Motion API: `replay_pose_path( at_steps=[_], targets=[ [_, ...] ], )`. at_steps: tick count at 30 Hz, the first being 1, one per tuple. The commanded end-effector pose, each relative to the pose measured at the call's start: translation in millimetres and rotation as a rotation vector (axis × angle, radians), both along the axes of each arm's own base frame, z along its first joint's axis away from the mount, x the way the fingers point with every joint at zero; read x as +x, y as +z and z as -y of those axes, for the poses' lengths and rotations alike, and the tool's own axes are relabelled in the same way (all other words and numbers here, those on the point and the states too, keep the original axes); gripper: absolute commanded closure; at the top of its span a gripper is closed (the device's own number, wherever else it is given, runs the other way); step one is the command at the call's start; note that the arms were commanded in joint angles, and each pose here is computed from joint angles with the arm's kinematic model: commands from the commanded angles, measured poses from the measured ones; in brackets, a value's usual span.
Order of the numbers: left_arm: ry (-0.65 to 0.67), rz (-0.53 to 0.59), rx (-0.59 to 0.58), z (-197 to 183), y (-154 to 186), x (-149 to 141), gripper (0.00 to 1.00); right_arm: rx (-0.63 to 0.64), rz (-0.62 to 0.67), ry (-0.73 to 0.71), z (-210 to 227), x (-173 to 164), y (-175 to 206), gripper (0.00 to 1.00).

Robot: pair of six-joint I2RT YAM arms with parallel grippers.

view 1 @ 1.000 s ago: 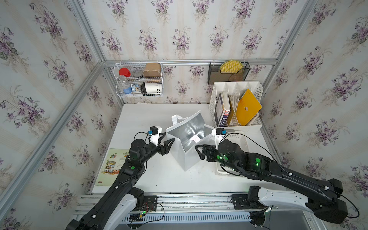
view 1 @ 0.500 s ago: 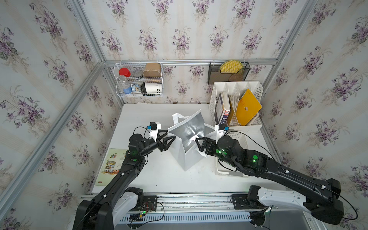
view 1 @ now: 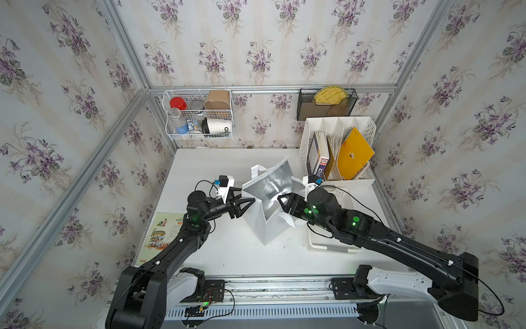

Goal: Place the ice pack in the delivery bag
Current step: Close the delivery bag at the center of the board.

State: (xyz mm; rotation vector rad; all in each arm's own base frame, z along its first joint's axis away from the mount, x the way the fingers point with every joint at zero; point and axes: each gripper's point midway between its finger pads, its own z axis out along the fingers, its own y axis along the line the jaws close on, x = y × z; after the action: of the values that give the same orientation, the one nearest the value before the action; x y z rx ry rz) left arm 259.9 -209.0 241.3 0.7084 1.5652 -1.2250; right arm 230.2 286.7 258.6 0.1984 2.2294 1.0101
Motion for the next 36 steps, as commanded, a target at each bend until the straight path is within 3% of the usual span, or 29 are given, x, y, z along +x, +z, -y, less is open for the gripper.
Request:
replay_pose_path(
  at_steps=[1, 9, 16, 23, 33, 36],
  targets=[
    [-0.051, 0.043, -0.016, 5.9, 7.6, -10.0, 0.32, 0.037, 0.012, 0.018, -7.2, 1.8, 7.0, 0.37],
    [-0.088, 0.018, 0.024, 21.9, -5.9, -29.2, 0.39, 0.043, 0.029, 0.040, -15.3, 4.4, 7.8, 0.58],
    [-0.044, 0.032, 0.050, 22.8, -11.8, -33.0, 0.40, 0.037, 0.038, 0.044, -21.7, 9.7, 5.0, 0.80],
    [0.011, 0.065, 0.088, 21.7, -15.6, -45.7, 0.49, 0.062, 0.050, 0.056, -29.1, 11.7, 10.1, 1.00],
    [0.022, 0.045, 0.140, 30.5, -30.2, -58.0, 0.62, 0.110, 0.070, 0.110, -43.3, 10.9, 21.4, 1.00],
    [0.054, 0.036, 0.154, 29.5, -33.0, -54.3, 0.65, 0.069, 0.090, 0.124, -39.4, 9.0, 20.8, 0.85]
  ],
)
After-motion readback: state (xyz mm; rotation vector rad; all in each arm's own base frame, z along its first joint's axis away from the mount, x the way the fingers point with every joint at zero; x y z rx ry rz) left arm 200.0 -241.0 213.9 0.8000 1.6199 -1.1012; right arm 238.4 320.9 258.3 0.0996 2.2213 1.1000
